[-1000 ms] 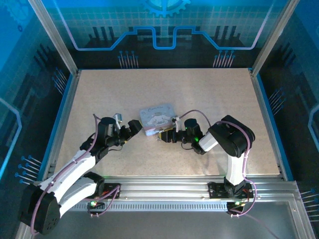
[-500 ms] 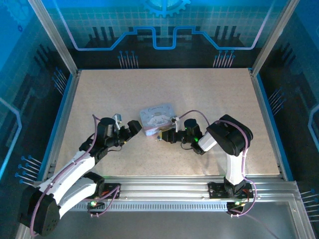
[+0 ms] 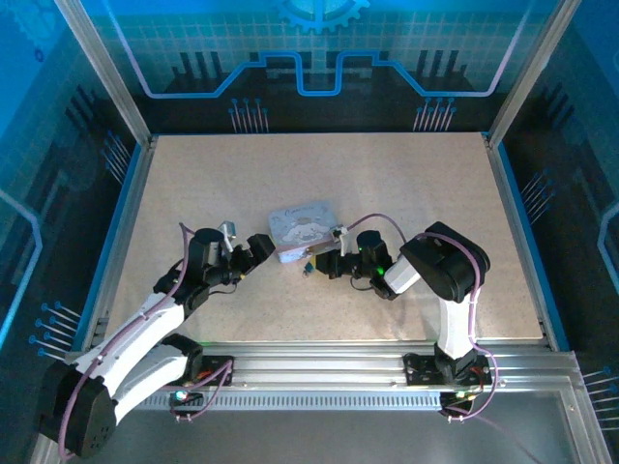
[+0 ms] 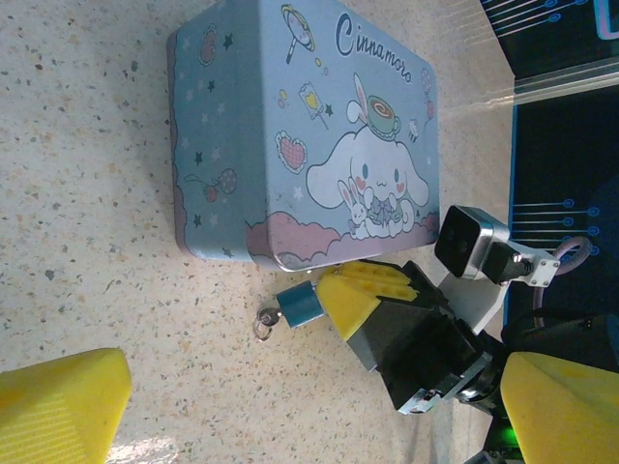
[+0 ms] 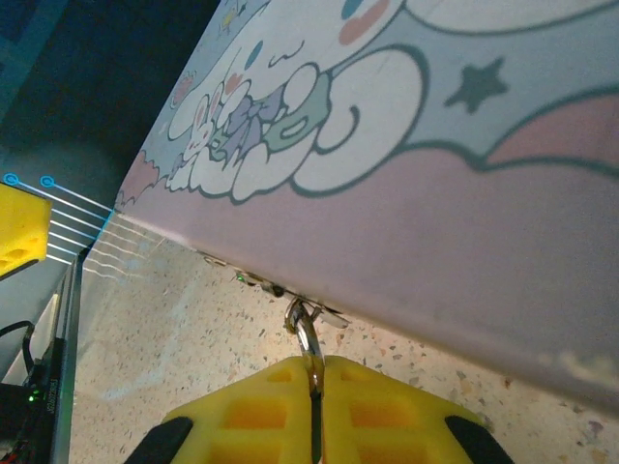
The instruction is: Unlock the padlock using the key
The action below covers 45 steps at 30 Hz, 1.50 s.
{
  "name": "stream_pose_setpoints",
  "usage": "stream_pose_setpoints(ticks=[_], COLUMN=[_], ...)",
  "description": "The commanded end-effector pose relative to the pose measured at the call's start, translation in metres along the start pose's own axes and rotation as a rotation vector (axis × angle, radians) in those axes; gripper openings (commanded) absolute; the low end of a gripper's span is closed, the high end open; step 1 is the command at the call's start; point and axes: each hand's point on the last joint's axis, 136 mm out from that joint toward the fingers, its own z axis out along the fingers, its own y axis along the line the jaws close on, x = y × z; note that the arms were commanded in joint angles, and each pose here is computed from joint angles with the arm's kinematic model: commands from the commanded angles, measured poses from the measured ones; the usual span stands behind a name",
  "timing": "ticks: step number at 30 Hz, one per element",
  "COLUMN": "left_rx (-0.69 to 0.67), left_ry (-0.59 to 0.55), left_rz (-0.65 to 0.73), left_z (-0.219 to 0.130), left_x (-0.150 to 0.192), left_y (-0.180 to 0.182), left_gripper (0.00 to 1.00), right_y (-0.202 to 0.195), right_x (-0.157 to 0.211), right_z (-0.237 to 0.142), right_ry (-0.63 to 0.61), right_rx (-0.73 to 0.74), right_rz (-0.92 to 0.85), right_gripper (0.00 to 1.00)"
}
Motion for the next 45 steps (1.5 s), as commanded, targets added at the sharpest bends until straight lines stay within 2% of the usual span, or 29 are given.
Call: stream_pose_setpoints(ticks=[1, 30, 45], left_rx=[-0.022, -0.013, -0.010], left_ry=[-0.010, -0.011, -0.012], left_rz=[-0.007, -0.031, -0.029], left_z=[-0.003, -0.002, -0.001], left_x=[0.001, 0.013, 0.013], left_y=[0.008, 0.015, 0.014], left_gripper=[0.99, 0.99, 0.99], right_y=[-0.009, -0.027, -0.037], right_x=[0.010, -0.015, -0.020], right_z=[-0.001, -0.029, -0.036], right_ry=[0.014, -0.152, -0.191], right_rx=[0.018, 0.028, 0.032], right_rz=[0.048, 0.265, 0.480], right_gripper=[0.09, 0.08, 0.08])
